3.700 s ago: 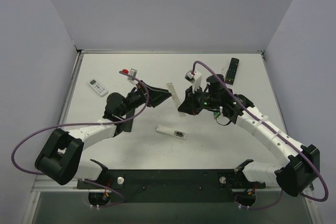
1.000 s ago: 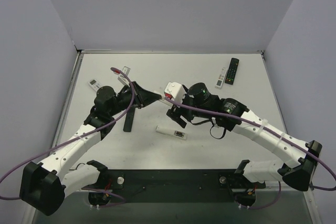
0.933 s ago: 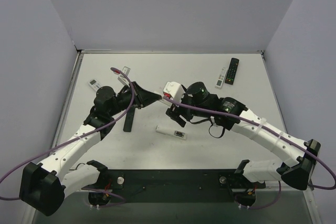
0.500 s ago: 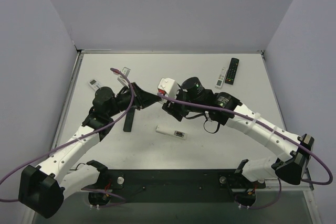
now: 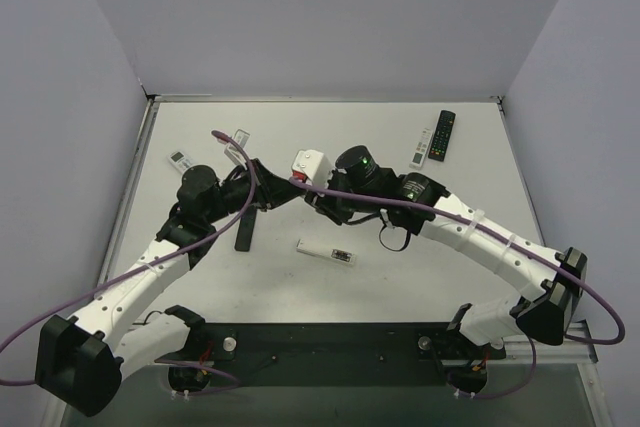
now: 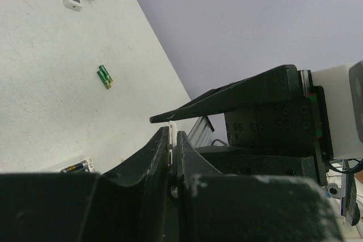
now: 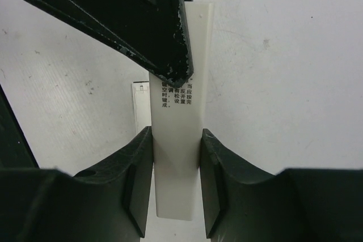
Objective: Load the batteries into the remote control
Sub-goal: Turn over the battery cover.
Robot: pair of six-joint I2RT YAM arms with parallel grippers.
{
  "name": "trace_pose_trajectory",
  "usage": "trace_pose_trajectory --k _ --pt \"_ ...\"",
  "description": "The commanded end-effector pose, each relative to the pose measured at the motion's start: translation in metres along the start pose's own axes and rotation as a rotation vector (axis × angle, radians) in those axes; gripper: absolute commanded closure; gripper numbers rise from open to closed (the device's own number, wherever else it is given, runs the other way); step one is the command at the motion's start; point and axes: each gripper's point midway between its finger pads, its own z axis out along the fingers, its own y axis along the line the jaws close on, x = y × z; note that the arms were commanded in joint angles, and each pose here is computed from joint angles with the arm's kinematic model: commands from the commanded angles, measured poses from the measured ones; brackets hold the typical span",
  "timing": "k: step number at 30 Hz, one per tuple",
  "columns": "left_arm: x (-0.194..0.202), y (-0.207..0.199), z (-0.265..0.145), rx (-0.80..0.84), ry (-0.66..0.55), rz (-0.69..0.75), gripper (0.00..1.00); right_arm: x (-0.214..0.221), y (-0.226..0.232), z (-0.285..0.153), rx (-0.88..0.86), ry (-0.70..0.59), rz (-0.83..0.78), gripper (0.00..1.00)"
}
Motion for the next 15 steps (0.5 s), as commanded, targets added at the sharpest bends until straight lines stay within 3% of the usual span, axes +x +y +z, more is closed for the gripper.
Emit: trace_pose_trajectory --k 1,5,6,9,15 --pt "-0.004 -0.007 -0.005 0.015 -0.013 0.05 0.93 -0.016 0.001 -0.006 -0.007 -0.032 -0.029 0.88" --pt "-0.008 0.013 -0.012 -0.082 -0.047 0.085 0.51 0.003 0.008 -0.001 -0.034 0.034 -0.028 0.92" --pt "-0.015 0.021 -0.017 -0.123 -0.089 0.093 0.46 0.009 0.012 0.0 -0.053 0.051 -0.03 0.92" --pt "-0.027 0.042 -0.037 -0.232 -0.163 0.118 0.33 0.037 0.024 0.007 -0.106 0.149 -0.024 0.92" --pt "-0.044 0.091 -0.095 -0.581 -0.304 0.239 0.27 0.084 0.046 0.024 -0.188 0.308 -0.019 0.89"
